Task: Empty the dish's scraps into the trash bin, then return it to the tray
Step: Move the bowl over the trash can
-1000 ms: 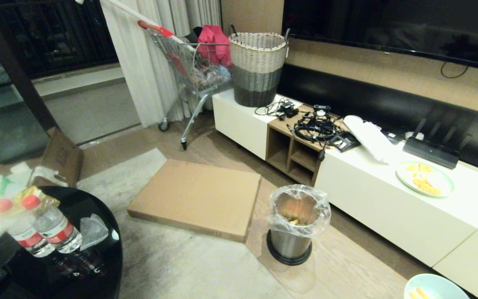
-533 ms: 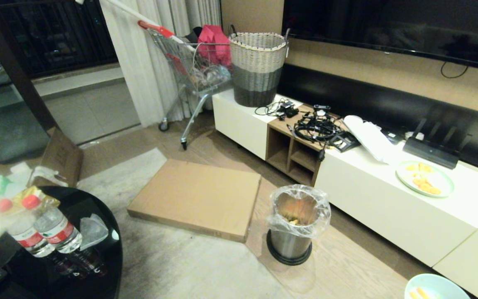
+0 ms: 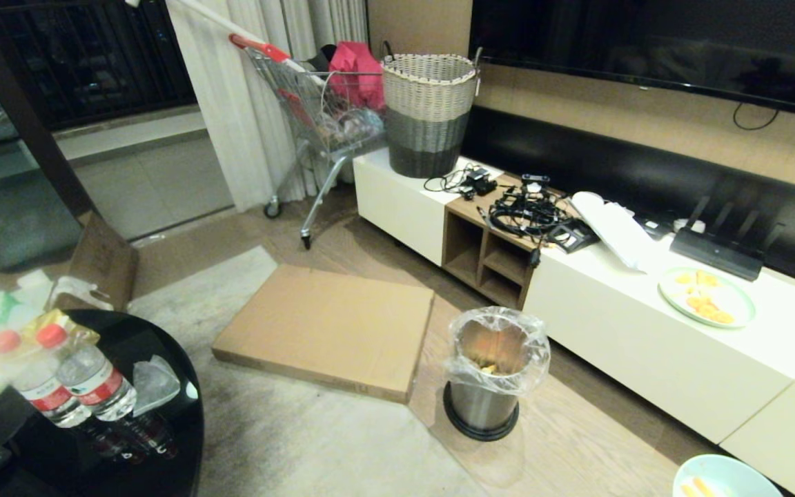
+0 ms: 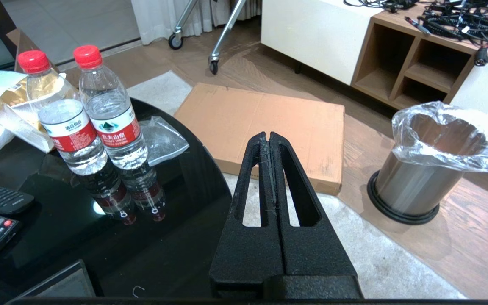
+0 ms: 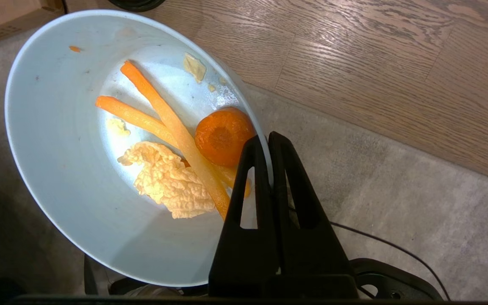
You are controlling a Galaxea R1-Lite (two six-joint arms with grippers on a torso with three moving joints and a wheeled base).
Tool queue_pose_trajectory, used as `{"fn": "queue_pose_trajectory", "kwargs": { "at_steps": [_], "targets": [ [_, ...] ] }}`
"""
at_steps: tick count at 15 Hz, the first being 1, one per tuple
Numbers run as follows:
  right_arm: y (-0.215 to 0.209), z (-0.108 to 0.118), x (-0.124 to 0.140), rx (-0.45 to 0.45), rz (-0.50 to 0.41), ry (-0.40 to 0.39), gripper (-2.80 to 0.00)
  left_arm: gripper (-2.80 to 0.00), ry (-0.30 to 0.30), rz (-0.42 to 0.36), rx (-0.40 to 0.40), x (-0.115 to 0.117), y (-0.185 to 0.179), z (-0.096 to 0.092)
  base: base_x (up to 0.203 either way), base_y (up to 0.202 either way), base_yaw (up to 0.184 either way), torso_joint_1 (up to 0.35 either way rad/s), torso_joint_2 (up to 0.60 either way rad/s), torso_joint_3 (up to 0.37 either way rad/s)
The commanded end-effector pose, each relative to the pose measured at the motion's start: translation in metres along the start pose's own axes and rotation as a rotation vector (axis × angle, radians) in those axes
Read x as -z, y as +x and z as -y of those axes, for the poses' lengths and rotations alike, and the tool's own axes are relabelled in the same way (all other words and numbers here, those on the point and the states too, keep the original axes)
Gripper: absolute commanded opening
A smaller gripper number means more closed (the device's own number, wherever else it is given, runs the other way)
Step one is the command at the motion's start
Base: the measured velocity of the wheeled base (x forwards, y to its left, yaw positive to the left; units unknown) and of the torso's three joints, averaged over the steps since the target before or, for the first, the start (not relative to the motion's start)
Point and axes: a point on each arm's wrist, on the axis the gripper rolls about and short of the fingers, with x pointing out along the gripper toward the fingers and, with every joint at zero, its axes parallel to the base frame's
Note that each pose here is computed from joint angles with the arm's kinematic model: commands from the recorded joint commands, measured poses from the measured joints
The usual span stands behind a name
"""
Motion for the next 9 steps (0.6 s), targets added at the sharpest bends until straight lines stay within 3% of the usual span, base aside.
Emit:
{"fn": "queue_pose_trajectory", "kwargs": {
  "at_steps": [1, 9],
  "targets": [
    [0.0002, 0.0, -0.0002, 0.001, 0.001, -0.002, -2.8, -2.8, 0.0, 0.001, 0.0, 0.0, 0.0, 0.0, 0.0, 0.0, 0.0, 0.0, 0.0, 0.0],
    [0.0006, 0.0003, 0.0008, 0.004, -0.013, -0.002, -2.8, -2.8, -0.002, -0.001, 0.003, 0.0001, 0.0, 0.0001, 0.0, 0.0, 0.0, 0.0, 0.0, 0.0]
  ]
}}
